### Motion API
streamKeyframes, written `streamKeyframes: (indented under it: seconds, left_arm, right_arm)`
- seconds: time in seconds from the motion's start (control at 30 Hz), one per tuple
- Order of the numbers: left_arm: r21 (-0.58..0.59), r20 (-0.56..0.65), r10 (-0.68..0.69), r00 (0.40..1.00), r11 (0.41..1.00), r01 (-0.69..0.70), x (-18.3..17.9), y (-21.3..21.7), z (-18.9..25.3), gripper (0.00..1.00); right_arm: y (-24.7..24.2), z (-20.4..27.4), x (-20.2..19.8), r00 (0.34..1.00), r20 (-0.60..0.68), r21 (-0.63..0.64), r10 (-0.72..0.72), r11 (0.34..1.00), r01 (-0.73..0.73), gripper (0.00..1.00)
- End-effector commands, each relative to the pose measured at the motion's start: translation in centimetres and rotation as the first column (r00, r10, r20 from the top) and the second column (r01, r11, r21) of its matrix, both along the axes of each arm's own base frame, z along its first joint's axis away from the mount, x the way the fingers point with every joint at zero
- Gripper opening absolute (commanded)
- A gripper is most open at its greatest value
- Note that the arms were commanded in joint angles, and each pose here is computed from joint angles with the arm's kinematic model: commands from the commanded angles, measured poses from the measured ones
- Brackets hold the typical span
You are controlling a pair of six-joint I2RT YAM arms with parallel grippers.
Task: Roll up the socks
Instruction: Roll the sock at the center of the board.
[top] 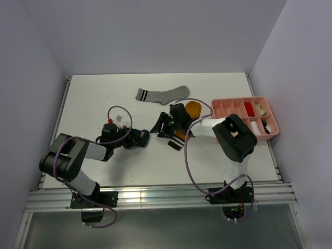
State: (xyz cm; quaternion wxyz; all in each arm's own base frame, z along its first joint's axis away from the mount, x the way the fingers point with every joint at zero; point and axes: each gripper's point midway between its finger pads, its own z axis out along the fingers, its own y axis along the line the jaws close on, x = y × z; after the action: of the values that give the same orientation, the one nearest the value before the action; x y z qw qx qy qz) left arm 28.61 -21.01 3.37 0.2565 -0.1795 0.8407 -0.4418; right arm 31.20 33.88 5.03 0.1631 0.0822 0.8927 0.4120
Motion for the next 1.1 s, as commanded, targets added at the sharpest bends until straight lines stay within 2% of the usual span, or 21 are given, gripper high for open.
streamKeyframes:
  seconds: [0.0, 0.43, 0.53, 0.6, 0.73, 0.8, 0.93, 0.97, 1.03, 1.07]
  left_arm:
    - [-0.003, -0.158, 0.028, 0.987, 1.000, -0.029, -2.8, 1.1, -3.1, 0.01]
    - [-0.020, -0.239, 0.053, 0.970, 0.998, -0.059, -3.8, 2.4, -4.8, 0.01]
    - [-0.014, -0.242, 0.050, 0.969, 0.998, -0.055, -3.7, 2.5, -5.0, 0.01]
    - [-0.012, -0.246, 0.049, 0.968, 0.998, -0.054, -3.6, 2.5, -5.1, 0.01]
    - [-0.005, -0.228, 0.037, 0.973, 0.999, -0.039, -3.1, 2.4, -4.9, 0.01]
    - [-0.009, -0.215, 0.025, 0.976, 1.000, -0.028, -2.7, 2.2, -4.5, 0.01]
    - [0.025, -0.157, 0.002, 0.988, 1.000, 0.002, -1.3, 1.7, -3.5, 0.10]
    - [0.045, -0.166, -0.014, 0.986, 0.999, 0.022, -1.6, 1.3, -3.6, 0.20]
    - [0.093, -0.110, -0.021, 0.994, 0.995, 0.031, -0.5, 1.0, -2.8, 0.34]
    - [0.118, -0.107, -0.037, 0.994, 0.992, 0.050, -0.8, 0.6, -2.5, 0.36]
  right_arm:
    - [2.7, 1.5, 0.7, 0.996, 0.077, 0.057, 0.047, 0.997, -0.051, 0.62]
    - [6.2, -1.2, -0.1, 0.991, 0.057, 0.093, 0.121, 0.988, -0.126, 0.62]
    - [6.3, -2.1, -0.4, 0.992, 0.033, 0.097, 0.126, 0.987, -0.128, 0.58]
    - [6.3, -2.4, -0.6, 0.991, 0.026, 0.103, 0.129, 0.986, -0.131, 0.46]
    - [5.3, -2.3, -1.0, 0.993, 0.026, 0.081, 0.114, 0.990, -0.116, 0.11]
    - [4.2, -2.6, -0.8, 0.995, 0.023, 0.042, 0.098, 0.994, -0.099, 0.01]
    - [2.1, -1.8, -0.1, 0.996, 0.043, -0.032, 0.073, 0.997, -0.072, 0.00]
    - [1.4, -2.2, -0.4, 0.997, 0.021, -0.071, 0.070, 0.995, -0.068, 0.00]
    - [0.7, -1.6, 0.3, 0.997, 0.054, -0.125, 0.061, 0.991, -0.054, 0.00]
    - [0.0, -2.2, -0.1, 0.998, 0.023, -0.167, 0.061, 0.984, -0.057, 0.00]
